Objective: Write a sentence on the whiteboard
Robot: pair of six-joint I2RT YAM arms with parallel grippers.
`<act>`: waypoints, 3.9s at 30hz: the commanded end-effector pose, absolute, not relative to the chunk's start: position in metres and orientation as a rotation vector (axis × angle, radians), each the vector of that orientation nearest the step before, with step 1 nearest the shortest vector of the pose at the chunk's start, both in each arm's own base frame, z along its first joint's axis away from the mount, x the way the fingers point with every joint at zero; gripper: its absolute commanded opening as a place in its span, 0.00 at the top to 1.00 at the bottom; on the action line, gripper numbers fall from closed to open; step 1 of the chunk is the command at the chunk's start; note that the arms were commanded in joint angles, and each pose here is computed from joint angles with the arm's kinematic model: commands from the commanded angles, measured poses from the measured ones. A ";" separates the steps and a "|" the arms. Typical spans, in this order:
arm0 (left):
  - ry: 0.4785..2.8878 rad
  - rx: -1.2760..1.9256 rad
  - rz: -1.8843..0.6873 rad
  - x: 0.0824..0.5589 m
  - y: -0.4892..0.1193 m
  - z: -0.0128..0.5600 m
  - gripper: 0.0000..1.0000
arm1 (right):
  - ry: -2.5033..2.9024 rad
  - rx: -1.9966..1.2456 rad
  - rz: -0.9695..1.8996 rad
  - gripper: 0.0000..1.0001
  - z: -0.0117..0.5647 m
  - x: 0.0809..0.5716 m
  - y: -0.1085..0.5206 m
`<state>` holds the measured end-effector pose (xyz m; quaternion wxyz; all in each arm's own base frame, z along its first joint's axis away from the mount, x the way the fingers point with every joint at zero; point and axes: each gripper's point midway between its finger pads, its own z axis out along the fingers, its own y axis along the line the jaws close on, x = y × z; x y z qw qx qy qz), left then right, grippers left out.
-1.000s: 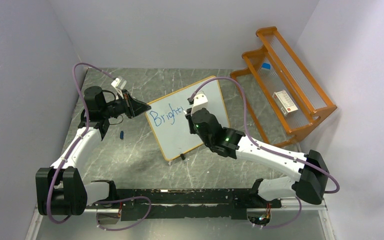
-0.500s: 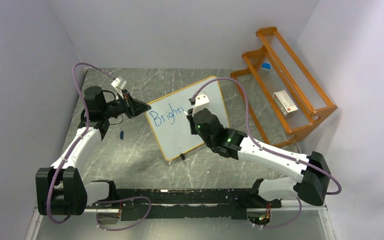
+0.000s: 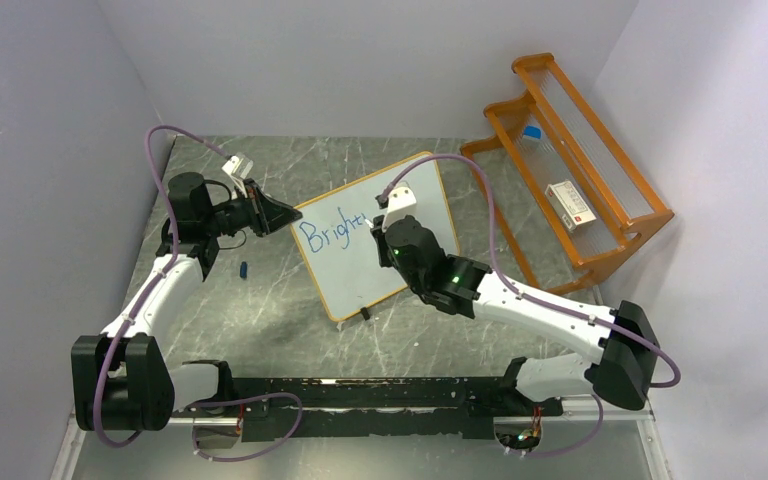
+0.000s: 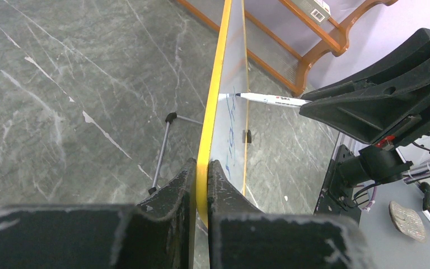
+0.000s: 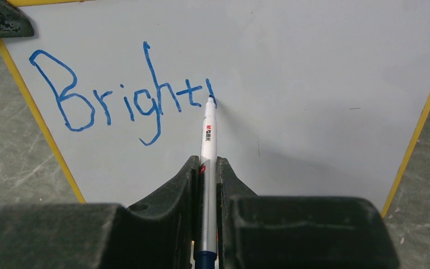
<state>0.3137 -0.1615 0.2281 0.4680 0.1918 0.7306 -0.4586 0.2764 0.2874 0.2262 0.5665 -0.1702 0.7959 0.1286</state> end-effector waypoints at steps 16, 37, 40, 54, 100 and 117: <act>1.934 0.439 -1.130 0.306 -0.164 0.188 0.95 | 1.814 -0.339 0.279 1.00 0.246 0.293 0.288; 1.936 0.437 -1.127 0.306 -0.163 0.187 0.95 | 1.862 -0.327 0.263 1.00 0.232 0.287 0.276; 1.935 0.437 -1.125 0.307 -0.163 0.188 0.95 | 1.872 -0.326 0.267 1.00 0.229 0.285 0.274; 1.936 0.436 -1.125 0.307 -0.163 0.187 0.95 | 1.896 -0.328 0.262 1.00 0.221 0.280 0.269; 1.938 0.440 -1.124 0.306 -0.163 0.187 0.95 | 1.869 -0.291 0.279 1.00 0.233 0.300 0.266; 1.939 0.440 -1.128 0.306 -0.164 0.187 0.95 | 1.837 -0.275 0.274 1.00 0.244 0.303 0.265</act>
